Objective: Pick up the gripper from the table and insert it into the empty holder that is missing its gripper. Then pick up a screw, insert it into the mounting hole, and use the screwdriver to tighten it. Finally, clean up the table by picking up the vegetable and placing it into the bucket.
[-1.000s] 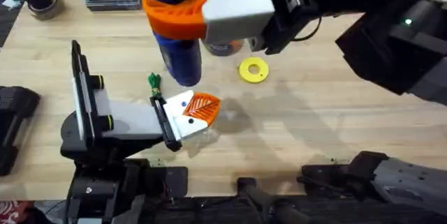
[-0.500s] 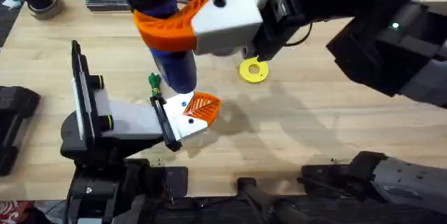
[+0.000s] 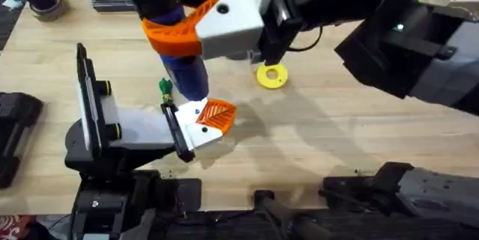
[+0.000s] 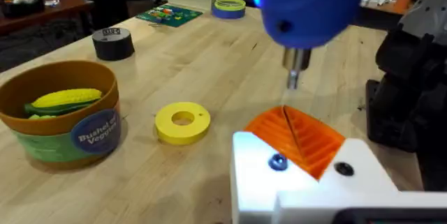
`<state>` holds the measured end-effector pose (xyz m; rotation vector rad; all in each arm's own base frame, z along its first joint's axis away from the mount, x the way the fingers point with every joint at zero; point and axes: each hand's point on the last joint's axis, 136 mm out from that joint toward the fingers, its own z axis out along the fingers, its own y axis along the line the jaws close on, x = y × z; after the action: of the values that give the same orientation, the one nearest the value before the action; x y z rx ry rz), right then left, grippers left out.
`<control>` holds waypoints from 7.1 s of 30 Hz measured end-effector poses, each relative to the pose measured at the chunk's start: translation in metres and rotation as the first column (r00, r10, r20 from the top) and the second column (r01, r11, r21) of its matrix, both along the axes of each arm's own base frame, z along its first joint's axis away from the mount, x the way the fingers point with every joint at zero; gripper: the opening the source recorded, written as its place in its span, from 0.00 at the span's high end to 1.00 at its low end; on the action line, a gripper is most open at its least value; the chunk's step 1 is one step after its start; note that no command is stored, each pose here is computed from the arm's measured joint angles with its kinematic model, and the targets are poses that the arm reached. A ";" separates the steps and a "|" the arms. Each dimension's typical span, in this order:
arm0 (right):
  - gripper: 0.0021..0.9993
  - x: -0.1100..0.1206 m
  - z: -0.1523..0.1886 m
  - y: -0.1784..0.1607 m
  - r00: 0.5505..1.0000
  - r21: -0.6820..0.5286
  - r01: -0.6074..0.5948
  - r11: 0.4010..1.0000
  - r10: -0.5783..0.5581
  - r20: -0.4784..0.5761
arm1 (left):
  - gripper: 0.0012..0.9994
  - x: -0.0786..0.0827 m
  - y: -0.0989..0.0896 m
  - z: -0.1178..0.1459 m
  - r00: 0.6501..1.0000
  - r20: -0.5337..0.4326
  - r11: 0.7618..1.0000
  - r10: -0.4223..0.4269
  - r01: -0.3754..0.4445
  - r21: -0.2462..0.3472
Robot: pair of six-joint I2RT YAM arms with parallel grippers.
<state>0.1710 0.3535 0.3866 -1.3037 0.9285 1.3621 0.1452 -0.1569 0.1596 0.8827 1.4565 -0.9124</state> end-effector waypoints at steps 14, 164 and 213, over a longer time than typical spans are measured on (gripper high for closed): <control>0.98 -0.003 -0.005 0.003 1.000 -0.008 -0.012 1.000 0.012 -0.009 | 1.00 0.000 0.000 0.000 1.000 0.000 1.000 0.000 0.000 0.000; 0.98 -0.008 0.004 0.018 0.995 0.009 -0.079 0.997 0.079 0.056 | 1.00 0.000 0.000 0.000 1.000 0.000 1.000 0.000 0.000 0.000; 0.98 -0.011 -0.021 0.015 0.994 -0.032 -0.106 0.994 0.107 0.020 | 1.00 0.000 0.000 0.000 1.000 0.000 1.000 0.000 0.000 0.000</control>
<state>0.1599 0.3681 0.3657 -1.4059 0.8784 1.4176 0.1451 -0.1569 0.1596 0.8827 1.4563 -0.9123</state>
